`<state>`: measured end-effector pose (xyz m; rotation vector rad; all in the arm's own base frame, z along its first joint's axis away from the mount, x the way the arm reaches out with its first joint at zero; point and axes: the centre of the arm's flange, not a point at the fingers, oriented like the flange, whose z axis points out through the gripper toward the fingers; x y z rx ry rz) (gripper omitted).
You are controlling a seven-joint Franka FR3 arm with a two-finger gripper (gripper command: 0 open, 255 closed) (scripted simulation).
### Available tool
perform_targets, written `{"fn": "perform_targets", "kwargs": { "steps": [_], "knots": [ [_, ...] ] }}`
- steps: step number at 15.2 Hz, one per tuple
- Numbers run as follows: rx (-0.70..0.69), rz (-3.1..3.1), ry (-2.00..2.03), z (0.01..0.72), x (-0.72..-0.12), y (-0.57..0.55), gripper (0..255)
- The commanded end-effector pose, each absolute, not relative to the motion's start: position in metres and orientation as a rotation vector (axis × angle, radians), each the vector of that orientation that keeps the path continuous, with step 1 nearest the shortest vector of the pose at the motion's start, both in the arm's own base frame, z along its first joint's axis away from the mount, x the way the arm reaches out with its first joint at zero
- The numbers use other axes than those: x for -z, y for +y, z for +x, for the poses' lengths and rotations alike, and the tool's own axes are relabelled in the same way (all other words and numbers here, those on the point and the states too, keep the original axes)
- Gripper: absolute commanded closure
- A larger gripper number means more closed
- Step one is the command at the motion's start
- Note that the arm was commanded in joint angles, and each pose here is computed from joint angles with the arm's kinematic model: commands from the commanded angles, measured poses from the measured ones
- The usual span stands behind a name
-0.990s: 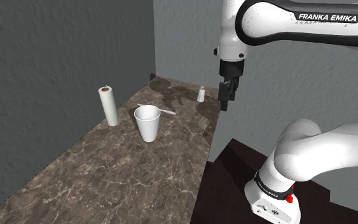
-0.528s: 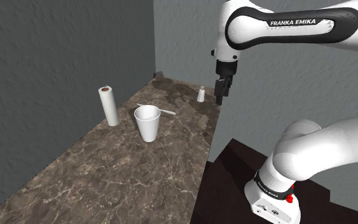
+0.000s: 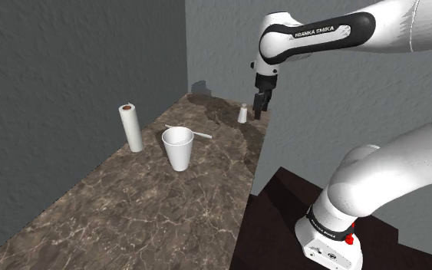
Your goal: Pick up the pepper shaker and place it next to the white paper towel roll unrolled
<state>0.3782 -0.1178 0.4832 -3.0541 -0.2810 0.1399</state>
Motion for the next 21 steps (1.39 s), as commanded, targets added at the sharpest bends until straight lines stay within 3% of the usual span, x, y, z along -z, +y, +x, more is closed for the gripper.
{"fn": "perform_targets", "kwargs": {
  "steps": [1,21],
  "knots": [
    [-0.120,-3.053,-0.293,0.393,-0.478,-0.140,0],
    [0.064,-3.016,-0.396,0.550,-0.404,-0.330,0]
  ]
}}
